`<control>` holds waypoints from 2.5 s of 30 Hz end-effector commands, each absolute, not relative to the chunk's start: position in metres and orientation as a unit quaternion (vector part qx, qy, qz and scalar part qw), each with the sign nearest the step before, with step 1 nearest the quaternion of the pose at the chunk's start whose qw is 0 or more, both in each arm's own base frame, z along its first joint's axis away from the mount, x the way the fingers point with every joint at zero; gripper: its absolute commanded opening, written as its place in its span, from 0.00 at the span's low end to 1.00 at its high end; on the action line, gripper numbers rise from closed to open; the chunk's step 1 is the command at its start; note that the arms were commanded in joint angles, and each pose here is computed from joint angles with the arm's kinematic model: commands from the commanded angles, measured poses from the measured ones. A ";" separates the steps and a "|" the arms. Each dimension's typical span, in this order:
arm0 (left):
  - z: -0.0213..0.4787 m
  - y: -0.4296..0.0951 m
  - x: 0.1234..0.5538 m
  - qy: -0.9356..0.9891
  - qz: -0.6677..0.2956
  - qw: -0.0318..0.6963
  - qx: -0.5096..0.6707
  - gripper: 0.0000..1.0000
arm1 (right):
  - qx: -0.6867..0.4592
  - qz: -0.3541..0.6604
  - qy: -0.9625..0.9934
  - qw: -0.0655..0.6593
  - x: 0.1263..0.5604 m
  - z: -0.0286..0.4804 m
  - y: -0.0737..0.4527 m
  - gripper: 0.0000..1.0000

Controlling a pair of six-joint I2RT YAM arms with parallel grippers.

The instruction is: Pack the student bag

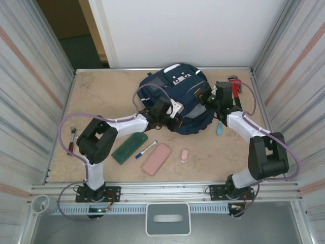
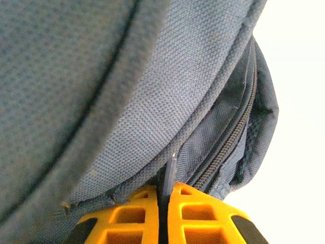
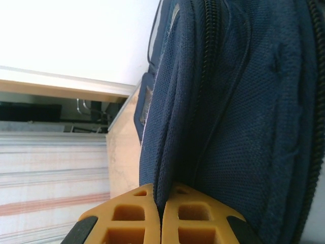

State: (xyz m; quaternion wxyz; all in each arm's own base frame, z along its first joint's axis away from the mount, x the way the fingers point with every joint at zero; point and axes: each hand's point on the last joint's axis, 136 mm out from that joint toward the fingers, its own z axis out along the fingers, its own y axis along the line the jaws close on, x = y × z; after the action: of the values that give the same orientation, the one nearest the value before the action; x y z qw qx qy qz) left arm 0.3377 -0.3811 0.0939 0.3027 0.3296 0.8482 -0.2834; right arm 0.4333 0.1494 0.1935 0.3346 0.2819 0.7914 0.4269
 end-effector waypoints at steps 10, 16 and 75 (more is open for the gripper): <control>0.130 -0.361 0.314 0.761 -0.356 0.343 0.419 0.00 | 0.179 0.382 0.859 0.291 0.435 0.182 0.159 0.00; 0.132 -0.370 0.300 0.726 -0.380 0.334 0.466 0.00 | 0.147 0.385 0.868 0.278 0.435 0.180 0.180 0.00; 0.124 -0.349 0.336 0.797 -0.246 0.345 0.431 0.00 | 0.093 0.298 0.916 0.251 0.423 0.146 0.184 0.00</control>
State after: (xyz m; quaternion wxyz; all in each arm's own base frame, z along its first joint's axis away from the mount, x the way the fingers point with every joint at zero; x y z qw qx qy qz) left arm 0.3326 -0.3544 0.0861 0.3041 0.4266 0.8206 -0.2285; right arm 0.4371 0.1754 0.1455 0.2709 0.1354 0.9001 0.3132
